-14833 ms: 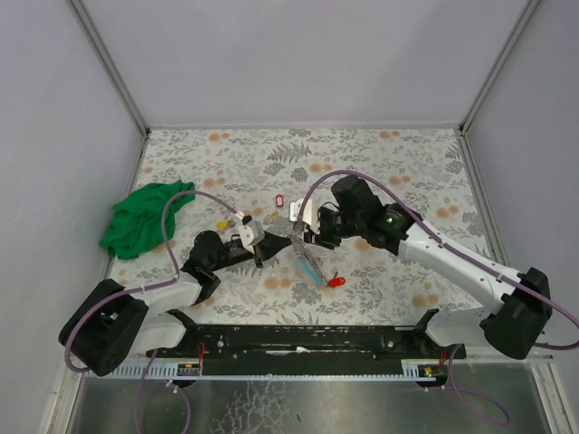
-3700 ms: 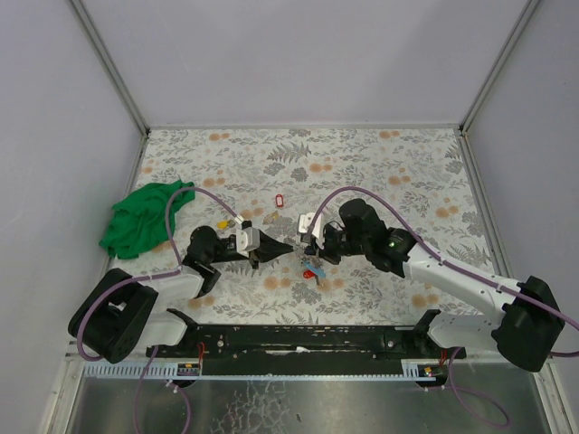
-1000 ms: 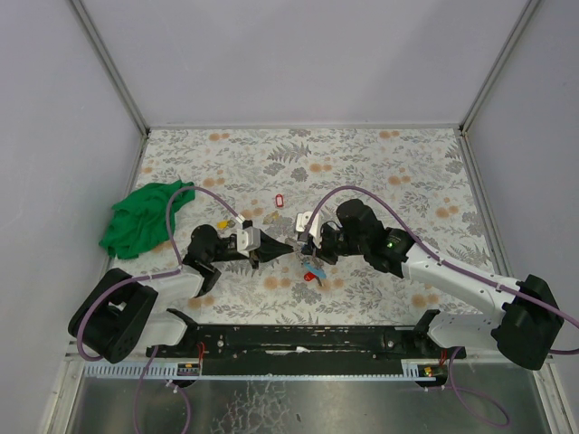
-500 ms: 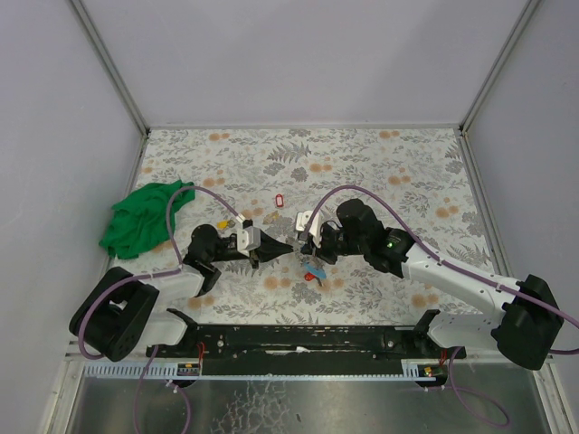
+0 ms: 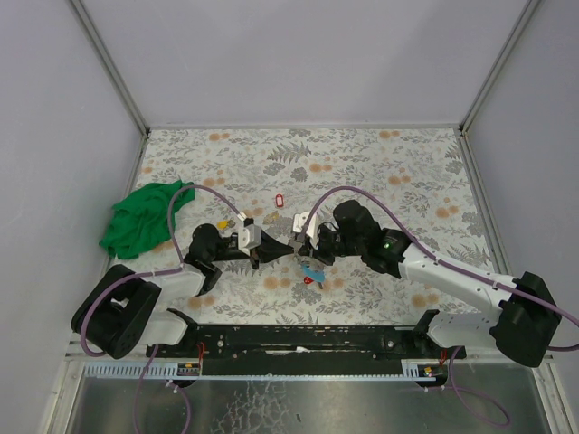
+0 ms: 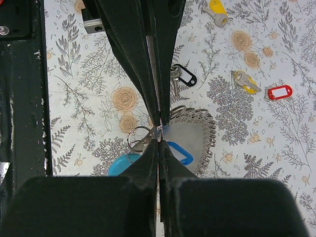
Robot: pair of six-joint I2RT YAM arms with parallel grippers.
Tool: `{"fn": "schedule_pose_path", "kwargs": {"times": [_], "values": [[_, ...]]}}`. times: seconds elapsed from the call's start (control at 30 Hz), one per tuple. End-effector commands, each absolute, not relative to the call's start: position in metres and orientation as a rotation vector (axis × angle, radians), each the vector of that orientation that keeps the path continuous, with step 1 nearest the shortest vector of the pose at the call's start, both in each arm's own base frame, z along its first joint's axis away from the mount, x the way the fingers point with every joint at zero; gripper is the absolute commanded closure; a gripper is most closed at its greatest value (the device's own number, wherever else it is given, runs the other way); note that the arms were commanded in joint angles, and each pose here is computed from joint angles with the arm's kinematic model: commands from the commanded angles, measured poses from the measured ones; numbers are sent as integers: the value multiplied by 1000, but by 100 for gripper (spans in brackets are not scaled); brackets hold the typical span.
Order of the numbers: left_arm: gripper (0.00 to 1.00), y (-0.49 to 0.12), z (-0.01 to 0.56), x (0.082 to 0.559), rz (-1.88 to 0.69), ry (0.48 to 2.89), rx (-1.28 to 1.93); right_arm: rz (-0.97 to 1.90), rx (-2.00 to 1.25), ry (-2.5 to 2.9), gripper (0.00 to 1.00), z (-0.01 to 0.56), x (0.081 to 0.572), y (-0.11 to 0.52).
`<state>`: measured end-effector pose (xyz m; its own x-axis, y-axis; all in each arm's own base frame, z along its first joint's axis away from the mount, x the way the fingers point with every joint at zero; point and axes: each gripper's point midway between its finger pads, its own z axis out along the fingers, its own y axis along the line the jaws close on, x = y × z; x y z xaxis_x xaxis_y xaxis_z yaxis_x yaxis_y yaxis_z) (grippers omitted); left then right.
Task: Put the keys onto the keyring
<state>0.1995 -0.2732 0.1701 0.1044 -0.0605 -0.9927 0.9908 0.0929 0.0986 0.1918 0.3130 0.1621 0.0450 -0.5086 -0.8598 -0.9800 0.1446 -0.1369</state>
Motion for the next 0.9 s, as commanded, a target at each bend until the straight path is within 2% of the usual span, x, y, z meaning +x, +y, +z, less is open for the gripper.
{"fn": "schedule_pose_path", "kwargs": {"times": [0.0,0.6,0.87], "values": [[100,-277,194,205,-1082,1055,1121,707,-1475,1491,100,186,194,327],[100,-277,196,224,-1081,1245,973,578,-1539,1465,100,173,195,317],[100,-270,213,237,-1084,1284,743,512,-1558,1462,100,160,198,311]]}}
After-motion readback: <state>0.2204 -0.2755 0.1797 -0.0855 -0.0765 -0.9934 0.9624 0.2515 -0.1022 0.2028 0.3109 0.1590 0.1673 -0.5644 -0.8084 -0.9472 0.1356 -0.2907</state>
